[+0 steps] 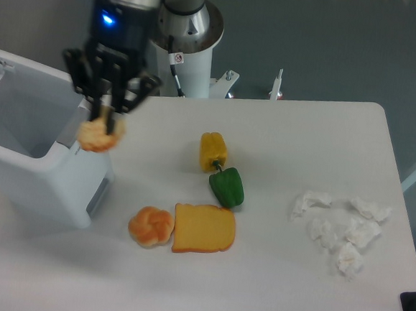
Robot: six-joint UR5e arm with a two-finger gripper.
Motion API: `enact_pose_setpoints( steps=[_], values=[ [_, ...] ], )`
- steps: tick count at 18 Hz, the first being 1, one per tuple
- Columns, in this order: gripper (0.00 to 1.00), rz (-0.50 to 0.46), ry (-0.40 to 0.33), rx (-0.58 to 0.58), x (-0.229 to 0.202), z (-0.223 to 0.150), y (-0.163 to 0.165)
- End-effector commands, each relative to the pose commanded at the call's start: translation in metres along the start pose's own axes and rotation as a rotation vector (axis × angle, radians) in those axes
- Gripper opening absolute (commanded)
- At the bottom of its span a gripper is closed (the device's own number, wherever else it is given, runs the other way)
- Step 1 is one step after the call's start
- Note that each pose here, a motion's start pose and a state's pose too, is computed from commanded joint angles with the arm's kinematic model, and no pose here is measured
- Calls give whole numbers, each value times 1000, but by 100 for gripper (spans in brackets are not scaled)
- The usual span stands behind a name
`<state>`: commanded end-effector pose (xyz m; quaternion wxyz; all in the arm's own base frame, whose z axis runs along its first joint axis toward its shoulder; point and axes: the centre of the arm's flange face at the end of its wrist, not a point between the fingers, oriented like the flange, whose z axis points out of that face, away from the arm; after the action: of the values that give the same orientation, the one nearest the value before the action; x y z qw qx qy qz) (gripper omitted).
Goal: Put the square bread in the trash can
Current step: 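Carry the held roll over to the opening of the white trash bin, then open the gripper to drop the roll into the bin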
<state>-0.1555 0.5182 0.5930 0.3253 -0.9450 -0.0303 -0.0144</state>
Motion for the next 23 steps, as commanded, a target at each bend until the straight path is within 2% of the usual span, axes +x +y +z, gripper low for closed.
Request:
enact_pose_setpoints(
  steps=[5,7,8,9,10,12,21,23],
  values=[
    [40,-15,55,-16,36,10,11],
    [52,-9,71,-27,46,19,13],
    [53,-4,79,-32,51,21,13],
    [63,-3,84,-40,52,26,15],
    [81,7,92,-45,57,30,16],
    [100,21,99,-48,60,35,16],
    [100,55,112,-54,70,38,13],
    [100,36,88,-65,60,40,14]
  ],
)
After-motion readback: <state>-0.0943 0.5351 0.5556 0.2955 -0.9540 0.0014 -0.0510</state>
